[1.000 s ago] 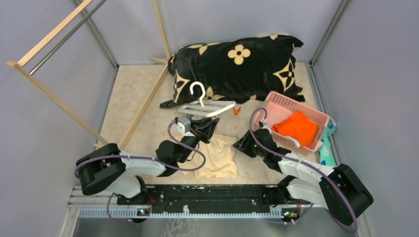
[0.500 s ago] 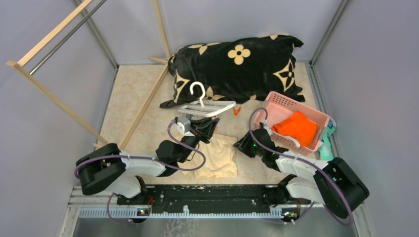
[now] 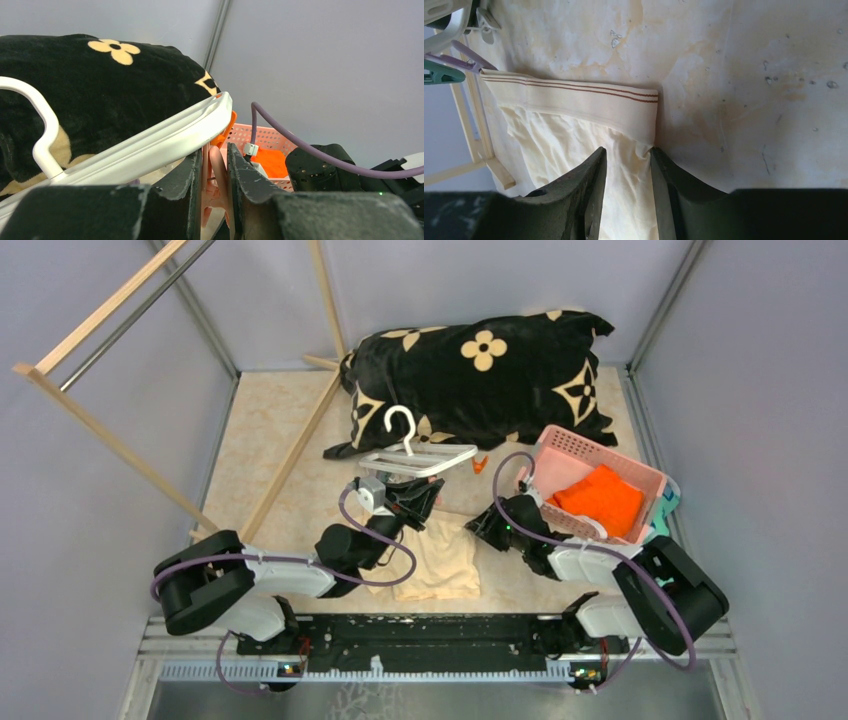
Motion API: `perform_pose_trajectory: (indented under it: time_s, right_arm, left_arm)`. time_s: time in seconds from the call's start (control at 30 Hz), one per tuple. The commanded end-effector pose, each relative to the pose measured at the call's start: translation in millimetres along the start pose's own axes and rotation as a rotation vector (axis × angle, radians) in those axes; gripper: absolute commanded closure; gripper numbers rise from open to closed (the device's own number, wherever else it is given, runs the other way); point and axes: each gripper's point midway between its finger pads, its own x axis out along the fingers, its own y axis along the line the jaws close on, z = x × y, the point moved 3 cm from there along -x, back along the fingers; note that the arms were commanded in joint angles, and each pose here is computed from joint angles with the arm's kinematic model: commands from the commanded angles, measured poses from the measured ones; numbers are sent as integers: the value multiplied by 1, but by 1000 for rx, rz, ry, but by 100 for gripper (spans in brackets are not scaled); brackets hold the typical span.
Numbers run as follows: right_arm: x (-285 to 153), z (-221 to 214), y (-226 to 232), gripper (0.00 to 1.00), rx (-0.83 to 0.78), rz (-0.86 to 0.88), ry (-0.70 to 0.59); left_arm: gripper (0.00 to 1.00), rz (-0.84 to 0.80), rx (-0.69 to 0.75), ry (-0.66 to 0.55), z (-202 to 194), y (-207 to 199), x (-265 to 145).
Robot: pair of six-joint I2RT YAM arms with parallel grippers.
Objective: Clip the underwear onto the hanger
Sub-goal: Clamp the underwear onto the hanger.
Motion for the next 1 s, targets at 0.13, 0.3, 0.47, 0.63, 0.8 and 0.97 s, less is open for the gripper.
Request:
perform_pose_trajectory:
  time_s: [0.13, 0.3, 0.47, 0.63, 0.8, 0.97]
  right_arm:
    - [10, -4, -29, 70, -104, -139, 27]
    - [11, -3, -27, 96, -167, -124, 30]
    - [0, -1, -2, 100, -223, 4, 45]
    - [-22, -12, 35, 100, -326, 138, 66]
    - [-42, -25, 53, 100, -387, 220, 88]
    - [-59, -63, 57, 100, -516, 315, 199]
  left_arm:
    - [100, -29, -39, -117, 33, -9, 9]
    - [100, -24, -34, -117, 34, -8, 7]
    - [100, -16, -30, -112, 34, -5, 4]
    - [100, -9, -19, -114, 37, -4, 3]
    - [100, -13, -20, -113, 38, -4, 3]
    - [100, -16, -20, -111, 38, -5, 3]
